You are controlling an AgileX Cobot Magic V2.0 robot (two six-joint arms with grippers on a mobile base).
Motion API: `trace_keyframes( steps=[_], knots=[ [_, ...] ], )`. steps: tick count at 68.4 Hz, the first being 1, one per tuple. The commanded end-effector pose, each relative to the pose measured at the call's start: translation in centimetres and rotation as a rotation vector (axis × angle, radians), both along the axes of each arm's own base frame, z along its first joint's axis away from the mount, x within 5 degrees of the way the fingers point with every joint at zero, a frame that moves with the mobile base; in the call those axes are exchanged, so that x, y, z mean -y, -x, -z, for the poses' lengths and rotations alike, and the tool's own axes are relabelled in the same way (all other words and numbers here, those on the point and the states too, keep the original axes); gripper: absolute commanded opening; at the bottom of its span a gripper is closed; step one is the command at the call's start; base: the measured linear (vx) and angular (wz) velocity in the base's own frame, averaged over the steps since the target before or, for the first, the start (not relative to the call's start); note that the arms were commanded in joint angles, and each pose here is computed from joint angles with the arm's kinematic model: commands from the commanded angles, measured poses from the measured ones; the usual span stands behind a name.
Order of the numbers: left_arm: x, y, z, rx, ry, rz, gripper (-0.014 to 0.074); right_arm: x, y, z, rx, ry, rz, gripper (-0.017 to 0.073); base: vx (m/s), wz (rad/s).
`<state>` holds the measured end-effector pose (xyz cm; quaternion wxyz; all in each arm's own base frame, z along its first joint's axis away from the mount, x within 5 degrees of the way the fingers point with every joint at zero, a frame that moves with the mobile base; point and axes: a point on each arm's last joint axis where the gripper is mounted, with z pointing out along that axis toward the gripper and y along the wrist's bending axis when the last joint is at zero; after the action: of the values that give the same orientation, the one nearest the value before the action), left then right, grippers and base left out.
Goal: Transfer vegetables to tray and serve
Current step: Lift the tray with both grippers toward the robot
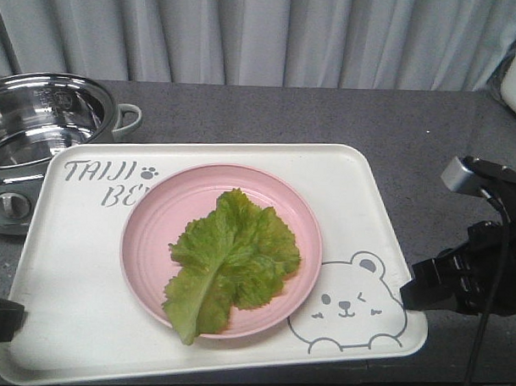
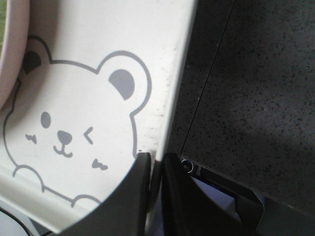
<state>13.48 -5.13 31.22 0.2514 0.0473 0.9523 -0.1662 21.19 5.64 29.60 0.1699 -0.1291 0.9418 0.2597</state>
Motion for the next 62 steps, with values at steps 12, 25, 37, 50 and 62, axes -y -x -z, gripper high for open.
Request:
trace_keyframes(
  steps=[12,25,37,50,62],
  knots=[
    [0.6,-0.3,-1.3,0.103,0.062,0.022,-0.0006,-0.4,0.2,-1.6,0.071,-0.038,0.000,-0.0002,0.00,0.00],
    [0.6,-0.4,-1.4,0.119,0.062,0.023,-0.0006,0.0,1.6,-1.9,0.093,-0.008,0.050,-0.0003,0.00,0.00],
    [0.6,-0.6,-1.6,0.147,0.066,0.017,-0.0006,0.1,3.2,-1.6,0.095,-0.012,0.049,-0.0003,0.00,0.00],
    [0.6,-0.6,-1.6,0.151,0.066,0.016,-0.0006,0.0,3.2,-1.8,0.109,-0.024,0.056,-0.0003,0.00,0.00],
    [0.5,-0.5,-1.6,0.141,0.065,0.020,-0.0006,-0.1,3.4,-1.8,0.099,-0.035,0.048,-0.0003,0.00,0.00]
  ],
)
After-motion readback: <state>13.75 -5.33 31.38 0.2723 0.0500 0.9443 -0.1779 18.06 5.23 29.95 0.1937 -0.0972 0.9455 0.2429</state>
